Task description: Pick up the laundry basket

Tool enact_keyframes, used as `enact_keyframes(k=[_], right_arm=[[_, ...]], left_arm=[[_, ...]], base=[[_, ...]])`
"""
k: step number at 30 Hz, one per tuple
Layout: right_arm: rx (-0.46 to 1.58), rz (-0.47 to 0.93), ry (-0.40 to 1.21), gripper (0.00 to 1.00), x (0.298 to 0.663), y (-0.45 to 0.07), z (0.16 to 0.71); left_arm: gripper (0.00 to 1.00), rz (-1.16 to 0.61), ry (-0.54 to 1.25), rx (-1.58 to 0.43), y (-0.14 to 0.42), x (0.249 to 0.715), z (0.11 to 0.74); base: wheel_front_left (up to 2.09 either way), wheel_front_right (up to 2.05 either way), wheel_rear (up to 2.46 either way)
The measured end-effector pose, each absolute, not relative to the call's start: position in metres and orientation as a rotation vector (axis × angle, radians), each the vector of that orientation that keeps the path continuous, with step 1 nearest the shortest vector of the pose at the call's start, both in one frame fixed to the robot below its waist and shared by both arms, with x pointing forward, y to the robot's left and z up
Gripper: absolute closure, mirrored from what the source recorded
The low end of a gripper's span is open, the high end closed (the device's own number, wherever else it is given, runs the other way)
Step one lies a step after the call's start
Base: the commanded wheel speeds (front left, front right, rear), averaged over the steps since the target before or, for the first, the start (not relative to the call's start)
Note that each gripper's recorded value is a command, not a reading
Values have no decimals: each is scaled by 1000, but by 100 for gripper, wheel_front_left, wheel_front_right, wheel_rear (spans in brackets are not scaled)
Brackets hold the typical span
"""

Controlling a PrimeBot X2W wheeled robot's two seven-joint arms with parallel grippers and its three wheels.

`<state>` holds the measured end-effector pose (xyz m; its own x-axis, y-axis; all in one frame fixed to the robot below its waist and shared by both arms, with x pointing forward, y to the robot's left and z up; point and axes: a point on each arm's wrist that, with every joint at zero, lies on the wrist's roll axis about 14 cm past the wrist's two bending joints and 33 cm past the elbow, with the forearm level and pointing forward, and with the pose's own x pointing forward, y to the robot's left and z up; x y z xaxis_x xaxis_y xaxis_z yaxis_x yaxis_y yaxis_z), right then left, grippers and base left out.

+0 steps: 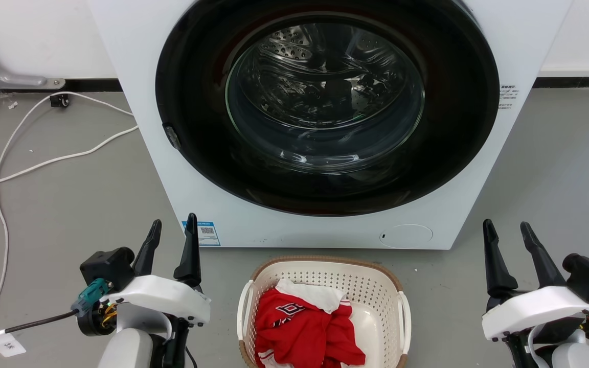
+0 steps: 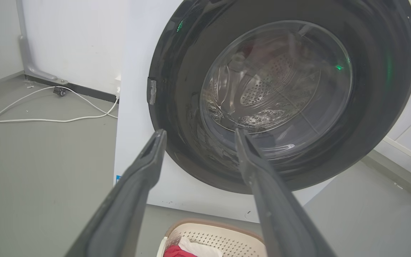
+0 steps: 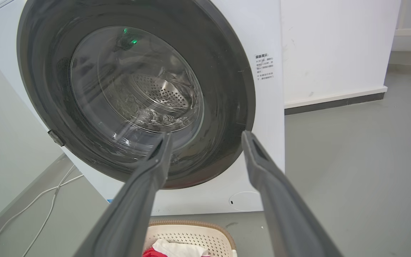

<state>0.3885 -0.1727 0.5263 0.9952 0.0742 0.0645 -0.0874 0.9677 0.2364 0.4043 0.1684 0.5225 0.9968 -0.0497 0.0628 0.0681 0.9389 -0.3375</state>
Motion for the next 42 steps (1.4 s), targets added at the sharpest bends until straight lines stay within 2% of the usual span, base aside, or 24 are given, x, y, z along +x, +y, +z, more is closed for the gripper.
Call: enact_keyframes(k=[30,42], right_arm=[[-13,125,-36,0,388,-162,520],[-55,127,-34,0,388,-162,517]], left_arm=[[0,-101,-91,-85,158,408,526],[0,-106,-92,-28,158,408,522]], base=[[0,0,0],[0,0,0]])
